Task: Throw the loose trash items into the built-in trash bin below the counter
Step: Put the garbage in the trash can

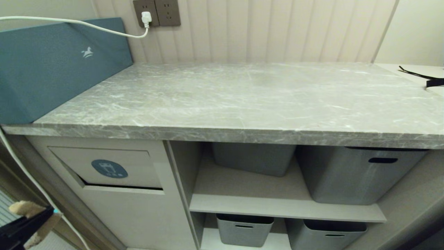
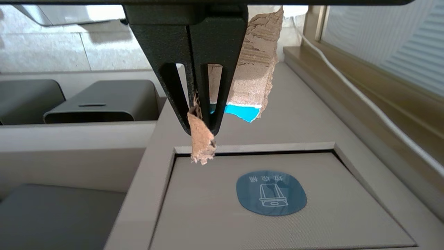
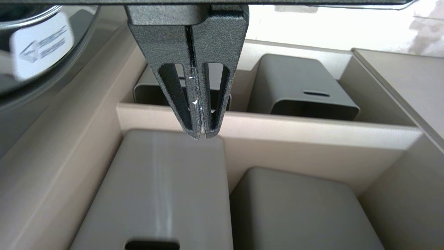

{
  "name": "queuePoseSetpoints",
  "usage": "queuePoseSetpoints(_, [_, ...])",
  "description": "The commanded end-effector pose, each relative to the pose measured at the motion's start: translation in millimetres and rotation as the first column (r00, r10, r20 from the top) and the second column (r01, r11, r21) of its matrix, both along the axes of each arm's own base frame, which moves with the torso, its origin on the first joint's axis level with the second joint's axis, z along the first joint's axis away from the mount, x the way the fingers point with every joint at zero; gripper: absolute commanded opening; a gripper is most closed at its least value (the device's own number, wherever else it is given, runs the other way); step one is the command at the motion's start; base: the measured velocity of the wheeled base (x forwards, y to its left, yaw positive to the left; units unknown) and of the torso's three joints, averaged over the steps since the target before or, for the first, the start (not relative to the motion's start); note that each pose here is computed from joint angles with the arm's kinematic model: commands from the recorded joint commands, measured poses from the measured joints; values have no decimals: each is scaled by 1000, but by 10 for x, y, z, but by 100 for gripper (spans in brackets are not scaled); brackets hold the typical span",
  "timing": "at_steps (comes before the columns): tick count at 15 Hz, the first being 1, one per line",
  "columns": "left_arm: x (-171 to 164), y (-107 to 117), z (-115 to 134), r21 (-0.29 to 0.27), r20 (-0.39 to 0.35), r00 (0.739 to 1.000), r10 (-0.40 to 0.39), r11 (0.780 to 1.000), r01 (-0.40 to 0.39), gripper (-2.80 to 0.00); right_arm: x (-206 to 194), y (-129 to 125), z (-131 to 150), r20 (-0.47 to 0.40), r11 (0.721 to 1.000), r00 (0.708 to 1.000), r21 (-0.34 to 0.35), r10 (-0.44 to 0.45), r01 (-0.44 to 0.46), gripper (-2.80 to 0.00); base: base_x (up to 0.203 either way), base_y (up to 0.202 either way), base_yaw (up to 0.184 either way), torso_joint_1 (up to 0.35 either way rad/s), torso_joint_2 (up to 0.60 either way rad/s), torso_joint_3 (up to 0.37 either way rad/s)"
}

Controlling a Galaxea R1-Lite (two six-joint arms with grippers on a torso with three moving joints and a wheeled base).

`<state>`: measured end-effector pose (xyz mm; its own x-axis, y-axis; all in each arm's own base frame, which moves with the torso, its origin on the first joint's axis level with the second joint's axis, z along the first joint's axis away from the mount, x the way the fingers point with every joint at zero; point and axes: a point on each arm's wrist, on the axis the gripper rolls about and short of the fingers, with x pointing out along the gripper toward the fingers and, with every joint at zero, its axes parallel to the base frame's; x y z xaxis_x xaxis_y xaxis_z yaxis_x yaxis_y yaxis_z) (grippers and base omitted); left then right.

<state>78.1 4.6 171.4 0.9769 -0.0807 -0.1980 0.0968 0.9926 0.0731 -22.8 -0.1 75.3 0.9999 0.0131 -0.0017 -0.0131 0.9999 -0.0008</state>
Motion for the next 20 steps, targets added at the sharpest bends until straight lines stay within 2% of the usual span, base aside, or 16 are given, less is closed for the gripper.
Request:
queuePoseSetpoints(1, [228,27,34,-11,-66,998,2,1000,-3,-280,-1,0,0,2,1000,1000,-1,1,-1,-280,0,0,0,-171,461,291])
queuePoseSetpoints(3, [278,32,13,-78,-96,995,13,997,-21,-280,-1,0,0,2,1000,1000,-1,1,-1,-280,0,0,0,-170,466,303])
queuePoseSetpoints(6, [282,36,-64,-214,-147,988,45,974,-77,-280,-1,0,0,2,1000,1000,1,1,-1,-280,0,0,0,-142,455,305])
queuePoseSetpoints(9, [336,44,-138,-230,-169,984,50,969,-88,-280,-1,0,0,2,1000,1000,-1,1,-1,-280,0,0,0,-106,389,283])
queuePoseSetpoints(13, [732,113,-17,-255,-77,994,80,962,-97,-280,-1,0,0,2,1000,1000,-1,1,-1,-280,0,0,0,-16,84,63])
queuePoseSetpoints(15, [895,149,-35,-259,-44,993,110,959,-118,-280,-1,0,0,2,1000,1000,-1,1,-1,-280,0,0,0,0,0,0])
queuePoseSetpoints(18, [1086,183,-141,-265,-43,991,125,955,-132,-280,-1,0,0,2,1000,1000,-1,1,-1,-280,0,0,0,0,0,0])
queuePoseSetpoints(20, [1268,245,-269,-268,-67,985,157,948,-169,-280,-1,0,0,2,1000,1000,-1,1,-1,-280,0,0,0,0,0,0])
